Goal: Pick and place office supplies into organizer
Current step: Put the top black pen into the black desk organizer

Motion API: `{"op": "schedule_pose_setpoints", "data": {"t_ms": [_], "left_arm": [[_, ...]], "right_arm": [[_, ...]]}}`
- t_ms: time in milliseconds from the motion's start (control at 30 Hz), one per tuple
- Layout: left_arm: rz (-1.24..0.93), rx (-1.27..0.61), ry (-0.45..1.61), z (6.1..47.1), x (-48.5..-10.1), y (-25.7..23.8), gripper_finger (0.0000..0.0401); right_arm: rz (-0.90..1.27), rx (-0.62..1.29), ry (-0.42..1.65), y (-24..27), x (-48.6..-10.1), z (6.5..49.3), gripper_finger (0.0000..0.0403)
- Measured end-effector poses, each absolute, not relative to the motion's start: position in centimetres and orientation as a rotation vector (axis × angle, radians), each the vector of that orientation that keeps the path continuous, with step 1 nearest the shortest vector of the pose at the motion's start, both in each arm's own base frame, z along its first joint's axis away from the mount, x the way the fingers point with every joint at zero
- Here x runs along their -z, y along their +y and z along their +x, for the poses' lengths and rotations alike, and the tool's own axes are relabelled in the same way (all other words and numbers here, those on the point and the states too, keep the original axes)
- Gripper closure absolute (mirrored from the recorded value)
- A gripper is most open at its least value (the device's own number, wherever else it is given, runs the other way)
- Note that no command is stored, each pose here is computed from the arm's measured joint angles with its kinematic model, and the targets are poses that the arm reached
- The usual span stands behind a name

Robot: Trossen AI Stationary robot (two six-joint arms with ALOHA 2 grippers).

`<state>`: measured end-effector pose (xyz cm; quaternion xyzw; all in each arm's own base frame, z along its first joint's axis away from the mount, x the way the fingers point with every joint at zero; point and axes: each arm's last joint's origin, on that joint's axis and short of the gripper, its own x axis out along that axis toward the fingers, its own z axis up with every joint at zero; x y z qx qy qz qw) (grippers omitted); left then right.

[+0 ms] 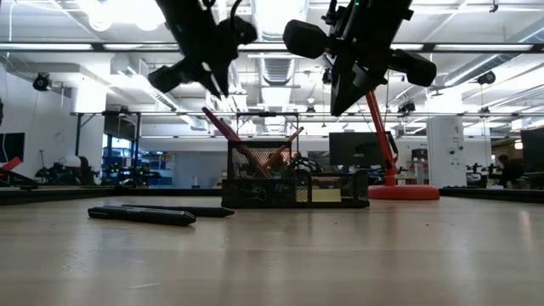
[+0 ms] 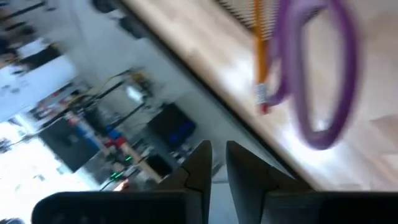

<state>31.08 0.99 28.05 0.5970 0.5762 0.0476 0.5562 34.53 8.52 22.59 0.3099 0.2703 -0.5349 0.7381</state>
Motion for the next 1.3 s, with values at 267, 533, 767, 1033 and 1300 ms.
{"op": "schedule_pose_setpoints", "data": {"t_ms": [267,533,767,1033,1300], "left_arm": [[1.351,-0.300,1.266,30.5,-30.3,1.1,0.0367],[0.918,-0.632,1.033,25.8,-34.5,1.4,0.0367],[0.277,-0.539,0.729,21.2,-37.0,1.1,0.0367],[-0.023,-0.409,0.680,20.0,-36.8,0.8,0.0367],[-0.117,-0.327,0.690,20.2,-36.5,0.5,0.0367]], "right_arm": [[0.672,1.178,0.590,8.5,-22.6,34.5,0.0394],[0.625,1.164,0.612,8.5,-22.5,34.5,0.0394],[0.632,1.159,0.622,8.3,-22.5,34.5,0.0394],[0.706,1.149,0.731,6.9,-22.3,35.0,0.0394],[0.723,1.099,0.746,6.8,-22.3,35.5,0.0394]]}}
